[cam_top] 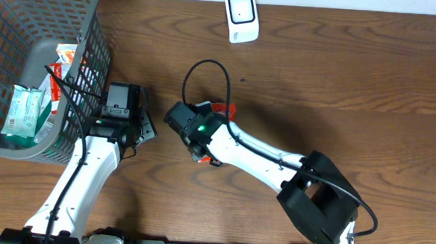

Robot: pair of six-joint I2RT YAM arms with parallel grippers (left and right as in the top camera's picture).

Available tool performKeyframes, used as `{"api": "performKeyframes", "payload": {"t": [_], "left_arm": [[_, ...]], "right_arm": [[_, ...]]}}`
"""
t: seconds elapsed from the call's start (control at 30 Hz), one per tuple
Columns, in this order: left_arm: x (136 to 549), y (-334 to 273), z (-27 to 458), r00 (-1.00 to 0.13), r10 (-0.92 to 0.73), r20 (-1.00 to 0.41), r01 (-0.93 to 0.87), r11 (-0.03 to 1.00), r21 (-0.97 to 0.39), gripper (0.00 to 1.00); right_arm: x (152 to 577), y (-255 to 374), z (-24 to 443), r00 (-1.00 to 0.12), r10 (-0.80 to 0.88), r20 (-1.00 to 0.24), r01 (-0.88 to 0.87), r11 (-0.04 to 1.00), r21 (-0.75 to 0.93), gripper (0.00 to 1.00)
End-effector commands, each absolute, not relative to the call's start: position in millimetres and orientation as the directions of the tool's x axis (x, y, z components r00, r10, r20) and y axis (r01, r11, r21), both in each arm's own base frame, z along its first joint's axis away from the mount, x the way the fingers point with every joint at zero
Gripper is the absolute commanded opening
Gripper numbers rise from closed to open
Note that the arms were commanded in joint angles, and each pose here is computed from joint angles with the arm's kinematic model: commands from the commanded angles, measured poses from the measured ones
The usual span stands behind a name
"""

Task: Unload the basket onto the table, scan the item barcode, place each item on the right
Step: 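Grasp the red bag with the right gripper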

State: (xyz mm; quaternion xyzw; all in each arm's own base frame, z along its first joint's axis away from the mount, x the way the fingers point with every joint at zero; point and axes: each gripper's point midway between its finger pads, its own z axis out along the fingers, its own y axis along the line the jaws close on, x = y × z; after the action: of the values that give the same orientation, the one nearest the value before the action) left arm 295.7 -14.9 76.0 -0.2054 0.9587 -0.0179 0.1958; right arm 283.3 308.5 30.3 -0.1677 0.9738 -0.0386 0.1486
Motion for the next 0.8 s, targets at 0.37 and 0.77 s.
{"api": "performKeyframes", "payload": {"t": [0.37,0.77], "left_arm": [[292.4,-12.9,70.0,-0.846,-0.4,-0.352,-0.39,0.915,-0.102,0.61],[292.4,-12.9,70.0,-0.846,-0.4,-0.352,-0.39,0.915,-0.102,0.61]], "right_arm": [[290.1,324.2,42.8,-0.825,-0.382,-0.417,-0.306,0.921,-0.24,0.61],[283.3,321.5,15.7,-0.835,-0.414,-0.362,-0.325,0.903,-0.282,0.62]]}}
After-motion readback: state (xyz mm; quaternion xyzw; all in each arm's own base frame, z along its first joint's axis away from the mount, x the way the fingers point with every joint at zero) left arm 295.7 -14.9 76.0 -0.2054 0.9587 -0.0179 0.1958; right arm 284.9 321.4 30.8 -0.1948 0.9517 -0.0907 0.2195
